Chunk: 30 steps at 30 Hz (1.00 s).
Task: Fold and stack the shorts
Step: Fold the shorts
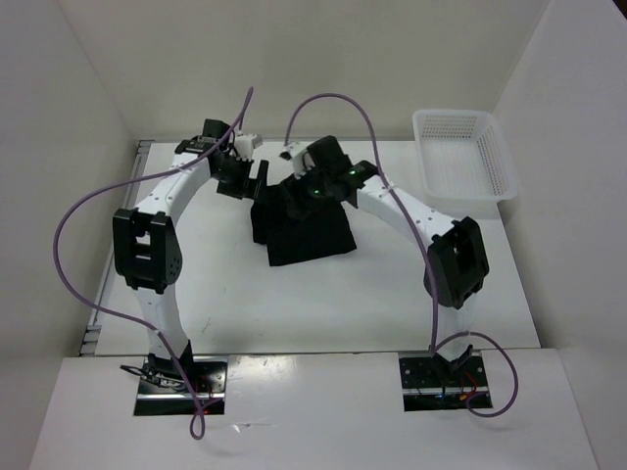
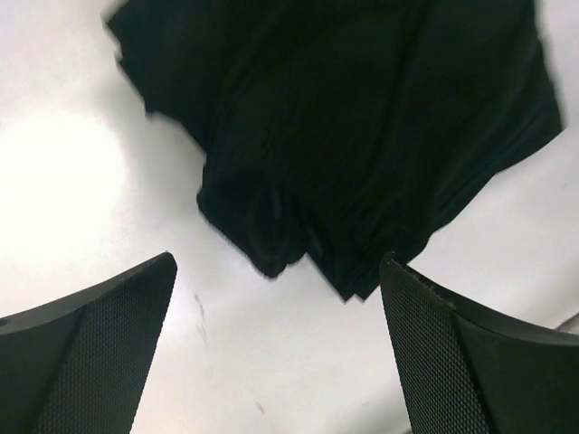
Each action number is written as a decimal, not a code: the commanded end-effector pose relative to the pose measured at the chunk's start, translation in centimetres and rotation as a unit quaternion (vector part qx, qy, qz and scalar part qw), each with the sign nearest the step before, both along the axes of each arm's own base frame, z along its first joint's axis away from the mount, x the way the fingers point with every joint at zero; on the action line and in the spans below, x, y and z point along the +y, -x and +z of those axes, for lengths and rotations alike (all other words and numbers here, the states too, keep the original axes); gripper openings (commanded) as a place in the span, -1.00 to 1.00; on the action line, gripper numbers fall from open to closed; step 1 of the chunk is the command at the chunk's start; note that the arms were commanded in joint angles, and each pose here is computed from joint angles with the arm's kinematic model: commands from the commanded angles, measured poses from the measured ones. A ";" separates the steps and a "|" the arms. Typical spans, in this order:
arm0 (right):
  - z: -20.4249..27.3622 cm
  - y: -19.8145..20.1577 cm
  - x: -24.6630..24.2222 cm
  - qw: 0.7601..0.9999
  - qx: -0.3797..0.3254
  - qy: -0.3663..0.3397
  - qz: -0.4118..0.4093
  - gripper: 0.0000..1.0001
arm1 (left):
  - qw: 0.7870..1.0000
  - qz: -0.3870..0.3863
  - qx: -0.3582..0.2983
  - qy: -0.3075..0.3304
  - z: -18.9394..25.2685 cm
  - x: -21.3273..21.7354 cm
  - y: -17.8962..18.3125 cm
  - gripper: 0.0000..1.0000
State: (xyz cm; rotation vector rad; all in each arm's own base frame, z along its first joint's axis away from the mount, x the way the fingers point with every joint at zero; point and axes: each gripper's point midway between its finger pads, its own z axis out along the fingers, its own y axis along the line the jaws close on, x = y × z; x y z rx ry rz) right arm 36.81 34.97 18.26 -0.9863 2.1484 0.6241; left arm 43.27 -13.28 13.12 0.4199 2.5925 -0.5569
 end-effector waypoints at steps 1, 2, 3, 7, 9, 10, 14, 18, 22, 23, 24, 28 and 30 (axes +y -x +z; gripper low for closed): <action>-3.7 -5.3 -8.2 0.989 0.016 0.042 -0.139 0.36 | 0.996 -0.030 -0.071 0.044 3.2 -2.3 -2.8 1.00; -4.9 -5.9 -9.2 0.988 0.018 0.053 -0.142 0.36 | 0.996 -0.030 -0.068 0.043 2.6 -2.4 -3.2 1.00; -5.7 -6.6 -10.9 0.986 0.024 0.061 -0.154 0.38 | 0.997 -0.030 -0.064 0.043 2.1 -2.5 -3.7 1.00; -8.4 -6.0 -12.7 0.987 0.053 0.075 -0.130 0.41 | 0.998 -0.034 -0.032 0.030 -1.8 -3.3 -4.7 1.00; -10.2 -5.2 -13.9 0.985 0.067 0.091 -0.127 0.41 | 0.999 -0.030 -0.028 0.023 -2.8 -3.1 -5.0 1.00; -10.7 -4.8 -14.1 0.985 0.078 0.089 -0.125 0.41 | 0.999 -0.030 -0.023 0.022 -3.6 -3.2 -5.0 1.00; -13.6 -2.1 -15.2 0.980 0.136 0.085 -0.119 0.41 | 0.999 -0.032 -0.014 0.025 -4.9 -3.3 -5.0 1.00; -14.9 -0.3 -15.0 0.977 0.166 0.074 -0.114 0.41 | 0.999 -0.028 0.003 0.017 -6.8 -3.1 -5.1 0.72; -15.8 0.5 -15.0 0.975 0.178 0.070 -0.115 0.26 | 1.000 -0.019 0.004 -0.003 -7.7 -2.6 -5.8 -0.31; -16.4 0.8 -15.1 0.973 0.185 0.071 -0.119 0.16 | 1.000 -0.018 0.002 -0.003 -7.7 -2.6 -6.1 -0.38; -16.3 0.7 -14.8 0.974 0.184 0.063 -0.114 0.05 | 1.000 -0.014 -0.002 -0.002 -7.6 -2.2 -6.5 -0.38; -16.3 1.0 -14.1 0.974 0.195 0.045 -0.105 -0.63 | 1.000 -0.009 -0.012 -0.009 -8.1 -2.1 -7.6 -0.38; -16.1 1.2 -13.6 0.973 0.203 0.034 -0.100 -0.78 | 1.000 0.004 -0.018 -0.025 -8.6 -1.1 -8.5 -0.38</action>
